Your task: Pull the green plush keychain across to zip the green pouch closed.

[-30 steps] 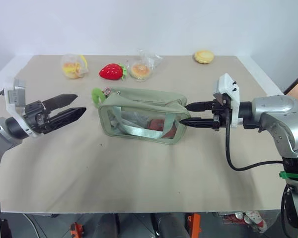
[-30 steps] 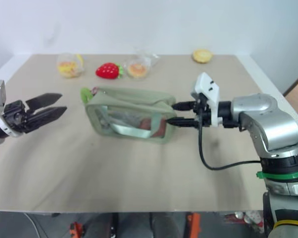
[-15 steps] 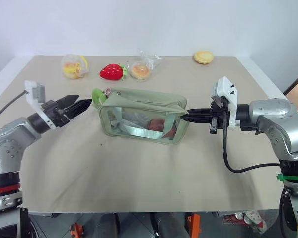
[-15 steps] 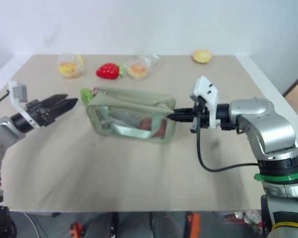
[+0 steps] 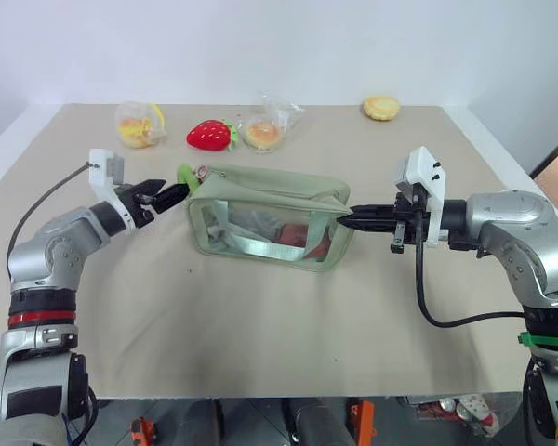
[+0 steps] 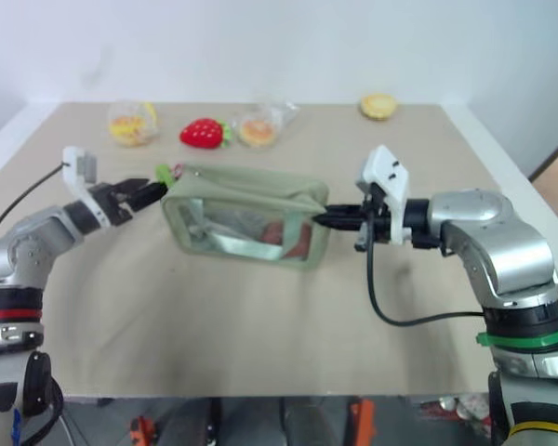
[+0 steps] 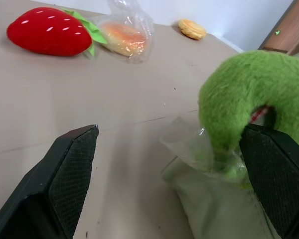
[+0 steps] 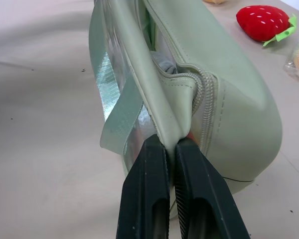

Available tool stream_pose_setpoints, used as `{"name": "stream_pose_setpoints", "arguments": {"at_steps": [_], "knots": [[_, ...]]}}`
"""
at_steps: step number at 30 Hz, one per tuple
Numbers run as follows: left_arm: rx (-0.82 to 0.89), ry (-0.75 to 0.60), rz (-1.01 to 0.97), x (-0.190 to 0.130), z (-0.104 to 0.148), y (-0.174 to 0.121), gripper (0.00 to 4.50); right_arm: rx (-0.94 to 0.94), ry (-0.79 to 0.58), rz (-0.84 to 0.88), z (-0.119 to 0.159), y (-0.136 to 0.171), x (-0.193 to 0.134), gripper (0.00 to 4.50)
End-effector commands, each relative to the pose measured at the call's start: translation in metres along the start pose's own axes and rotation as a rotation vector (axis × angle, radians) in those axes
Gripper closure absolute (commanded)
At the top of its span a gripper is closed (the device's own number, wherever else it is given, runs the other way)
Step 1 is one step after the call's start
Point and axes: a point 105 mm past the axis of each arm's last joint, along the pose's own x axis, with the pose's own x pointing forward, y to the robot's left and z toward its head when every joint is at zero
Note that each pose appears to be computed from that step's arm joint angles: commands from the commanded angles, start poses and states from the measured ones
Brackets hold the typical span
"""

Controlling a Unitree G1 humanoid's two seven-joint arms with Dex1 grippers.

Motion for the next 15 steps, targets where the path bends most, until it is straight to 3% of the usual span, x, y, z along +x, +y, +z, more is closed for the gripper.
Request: {"name": "stream_pose_setpoints", "arguments": {"at_steps": [1,2,13,14,15], "knots": [[0.032,-0.047,-0.036,0.005,0.016,-0.005,0.41,-0.04,-0.038,-0.01,0.014,0.002,-0.006,4.5],[0.035,-0.05,-0.043,0.006,0.017,-0.006,0.52,-0.04,-0.038,-0.01,0.014,0.003,-0.006,4.5],[0.076,-0.047,-0.098,0.007,0.018,-0.018,4.18,-0.042,-0.048,-0.002,0.015,0.002,-0.004,4.5],[0.09,-0.048,-0.093,0.007,0.018,-0.018,4.47,-0.043,-0.048,-0.001,0.015,0.002,-0.004,4.5],[0.107,-0.052,-0.085,0.007,0.02,-0.017,4.47,-0.044,-0.047,0.001,0.015,0.002,-0.003,4.5]]}}
